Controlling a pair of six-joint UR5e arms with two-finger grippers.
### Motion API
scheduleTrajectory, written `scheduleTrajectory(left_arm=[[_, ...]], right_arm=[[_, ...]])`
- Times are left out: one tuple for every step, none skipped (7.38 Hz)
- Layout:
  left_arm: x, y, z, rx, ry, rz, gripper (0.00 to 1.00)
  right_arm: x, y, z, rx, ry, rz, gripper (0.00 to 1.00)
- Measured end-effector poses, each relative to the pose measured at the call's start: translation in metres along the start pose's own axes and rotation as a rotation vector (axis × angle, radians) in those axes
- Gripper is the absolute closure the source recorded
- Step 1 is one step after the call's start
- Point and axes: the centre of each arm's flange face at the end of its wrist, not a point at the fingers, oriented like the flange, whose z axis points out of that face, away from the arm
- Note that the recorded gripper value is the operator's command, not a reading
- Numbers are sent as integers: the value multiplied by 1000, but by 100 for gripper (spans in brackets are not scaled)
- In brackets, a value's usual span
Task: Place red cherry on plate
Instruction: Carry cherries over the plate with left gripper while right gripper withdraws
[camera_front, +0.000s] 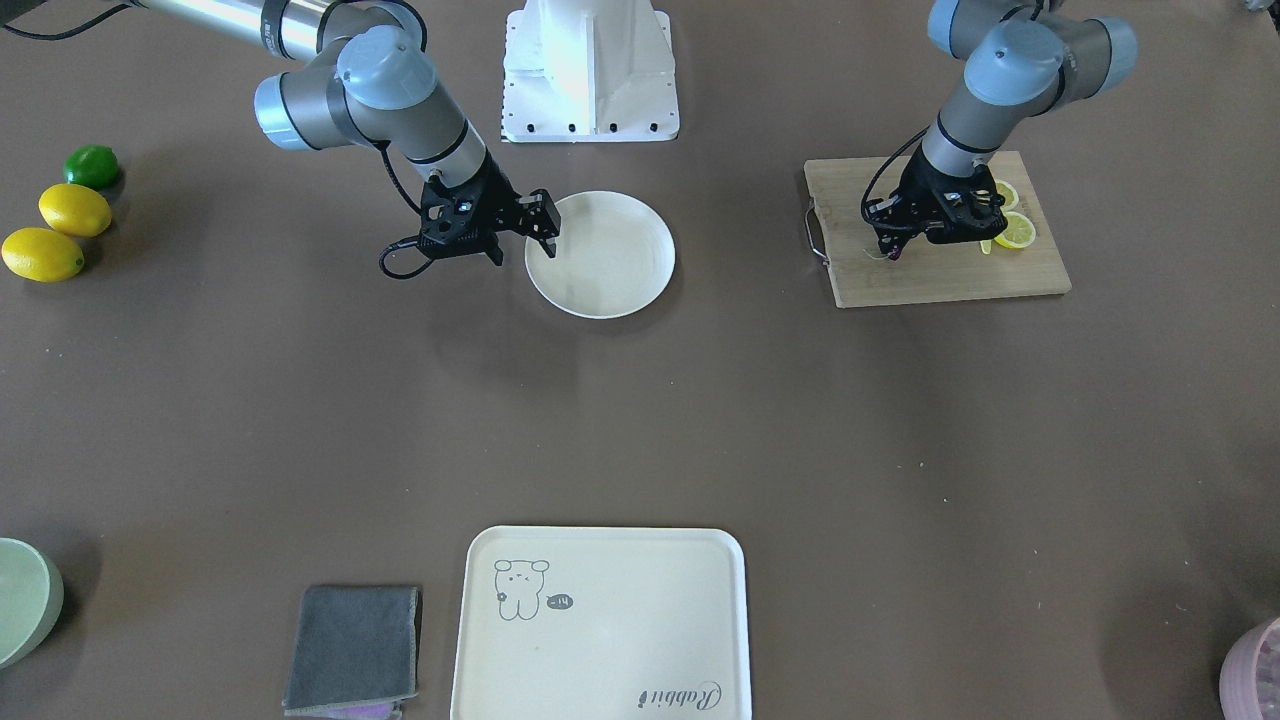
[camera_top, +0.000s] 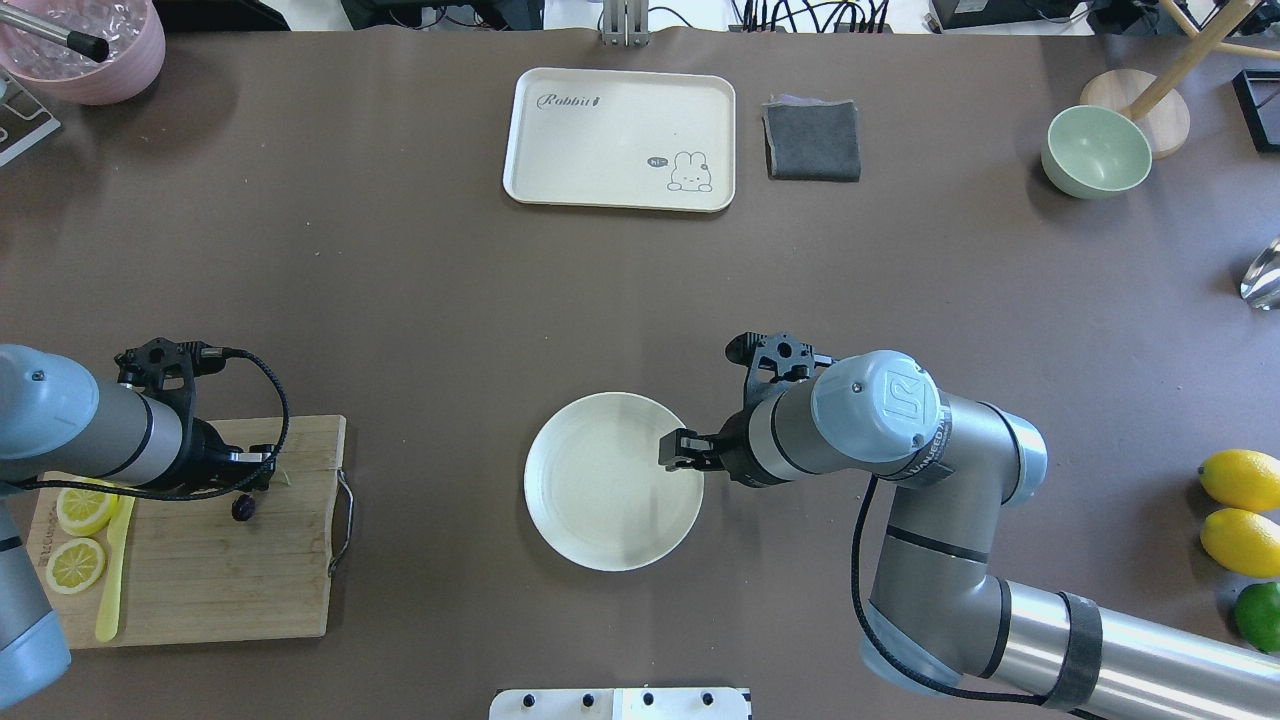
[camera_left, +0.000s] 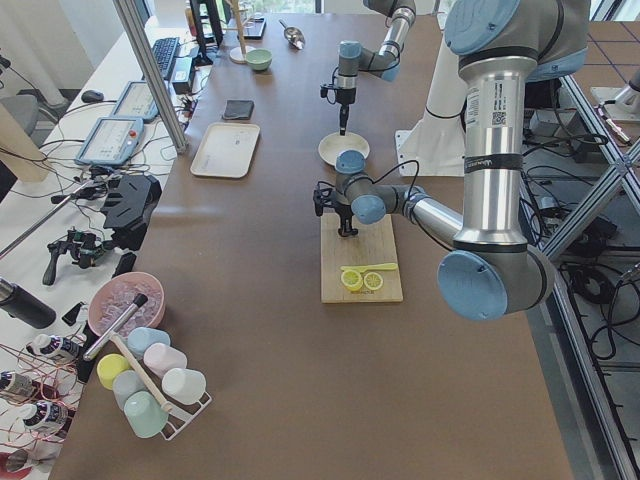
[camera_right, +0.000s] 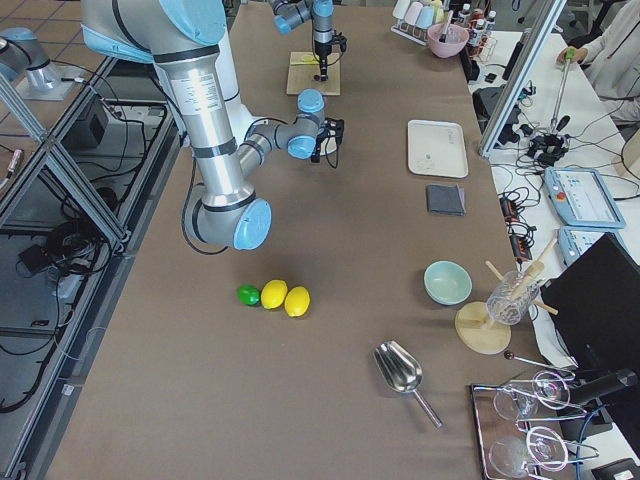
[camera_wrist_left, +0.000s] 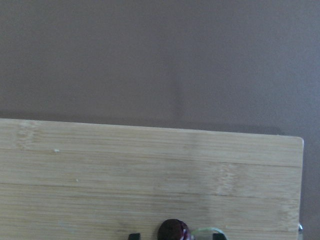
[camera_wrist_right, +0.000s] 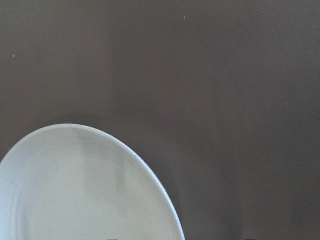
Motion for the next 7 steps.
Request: scheduleTrajectory(left_arm=[[8,1,-13,3,15,3,100],[29,2,-31,1,28,6,100],[64,0,-49,-4,40,9,100],[110,-5,-65,-8,47,11,100],[158,-7,-78,-15,49,-2,100],[206,-4,-80,-33,55,-29,100],[251,2,-74,-53,62,-49,100]], right_arm=[[3,-15,-12,0,-9,10,0],[12,-40,-34,-9,-22,32,0],[29,-65,-55,-12,-27,56,0],[51,-84,-74,-1,-20,59,0],[79,-102,-90,13,-2,37,0],[113,-119,-104,21,24,9,0],[146,-131,-117,27,50,-19,0]])
